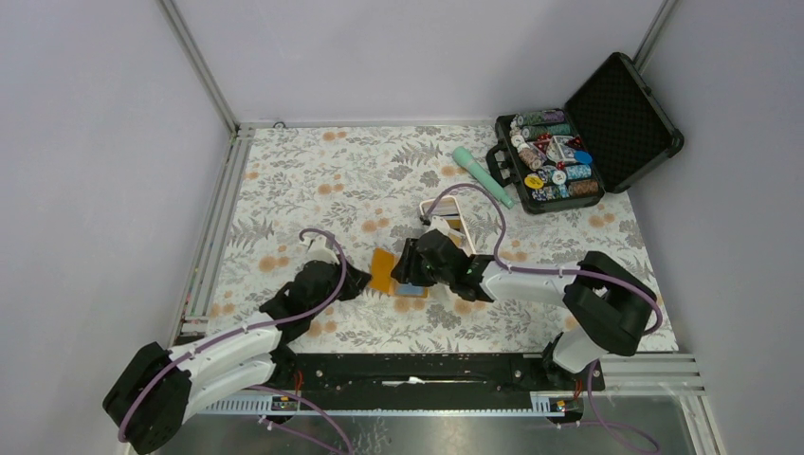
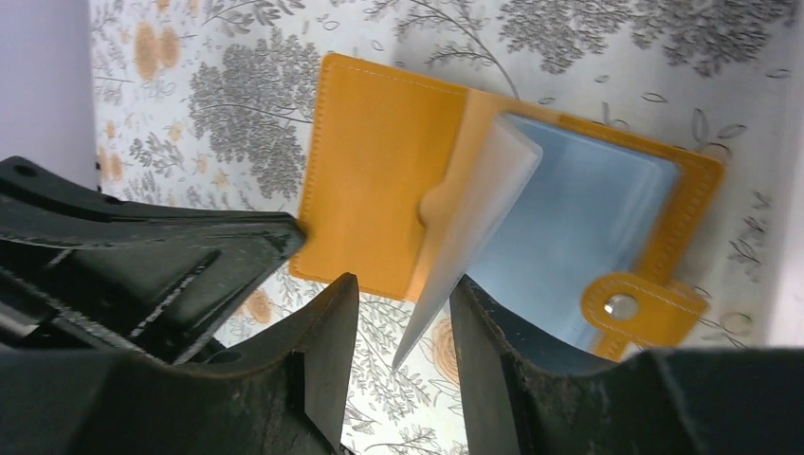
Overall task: Put the credit cards into the card holder
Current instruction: Open the card holder at the center of the board.
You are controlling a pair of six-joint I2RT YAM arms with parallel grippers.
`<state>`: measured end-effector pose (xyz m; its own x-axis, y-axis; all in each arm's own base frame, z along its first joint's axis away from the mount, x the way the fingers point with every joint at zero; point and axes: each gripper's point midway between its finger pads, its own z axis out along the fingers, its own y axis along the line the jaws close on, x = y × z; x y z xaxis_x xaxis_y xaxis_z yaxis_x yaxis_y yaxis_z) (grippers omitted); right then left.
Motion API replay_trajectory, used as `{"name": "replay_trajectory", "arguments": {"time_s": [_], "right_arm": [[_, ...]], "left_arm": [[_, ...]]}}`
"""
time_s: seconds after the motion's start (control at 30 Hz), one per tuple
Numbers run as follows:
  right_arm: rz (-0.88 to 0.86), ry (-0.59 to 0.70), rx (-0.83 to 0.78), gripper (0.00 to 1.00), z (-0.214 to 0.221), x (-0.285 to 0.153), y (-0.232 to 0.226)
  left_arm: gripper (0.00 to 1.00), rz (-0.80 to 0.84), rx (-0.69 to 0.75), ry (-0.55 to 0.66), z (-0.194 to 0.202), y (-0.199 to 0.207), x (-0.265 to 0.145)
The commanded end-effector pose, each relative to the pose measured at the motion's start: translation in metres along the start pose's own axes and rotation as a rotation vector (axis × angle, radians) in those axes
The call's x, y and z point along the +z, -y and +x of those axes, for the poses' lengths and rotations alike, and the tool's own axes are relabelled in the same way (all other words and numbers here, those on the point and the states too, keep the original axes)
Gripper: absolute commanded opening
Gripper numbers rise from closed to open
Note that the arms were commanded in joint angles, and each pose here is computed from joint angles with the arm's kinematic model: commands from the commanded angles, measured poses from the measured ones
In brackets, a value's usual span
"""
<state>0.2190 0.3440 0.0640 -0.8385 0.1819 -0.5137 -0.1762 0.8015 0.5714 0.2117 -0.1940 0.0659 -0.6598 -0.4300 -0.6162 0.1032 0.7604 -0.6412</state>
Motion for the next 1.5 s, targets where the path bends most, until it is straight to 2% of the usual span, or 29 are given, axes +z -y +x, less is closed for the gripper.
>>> {"name": "replay_trajectory", "arguments": {"time_s": [0.0,0.3,0.63,0.97,1.13,1.27,1.47], "right_arm": [[-0.101,0.018,-0.011,0.47,-0.012,0.011,-0.026],[-0.157,-0.052,-0.012,0.45,0.001,0.036,-0.039],[-0.125,-0.011,-0.071,0.63,-0.013,0.030,-0.040],[-0.063,0.046,-0.070,0.69,-0.017,0.002,-0.016],[-0.019,0.052,-0.053,0.68,-0.014,-0.001,-0.003],[0.014,0.049,-0.049,0.55,-0.009,0.003,0.009],[-0.015,0.027,-0.069,0.50,-0.004,0.017,0.002]], "left_arm": [[0.00,0.023,0.021,-0.011,0.004,0.001,0.002],[0.00,0.013,0.025,-0.023,0.011,-0.007,0.006],[0.00,0.006,0.022,-0.025,0.014,-0.013,0.006],[0.00,0.027,0.026,-0.021,0.011,-0.007,0.003],[0.00,0.021,0.032,-0.027,0.010,-0.006,0.003],[0.00,0.020,0.038,-0.029,0.009,-0.005,0.002],[0.05,0.036,0.064,-0.044,0.009,0.000,0.002]]}}
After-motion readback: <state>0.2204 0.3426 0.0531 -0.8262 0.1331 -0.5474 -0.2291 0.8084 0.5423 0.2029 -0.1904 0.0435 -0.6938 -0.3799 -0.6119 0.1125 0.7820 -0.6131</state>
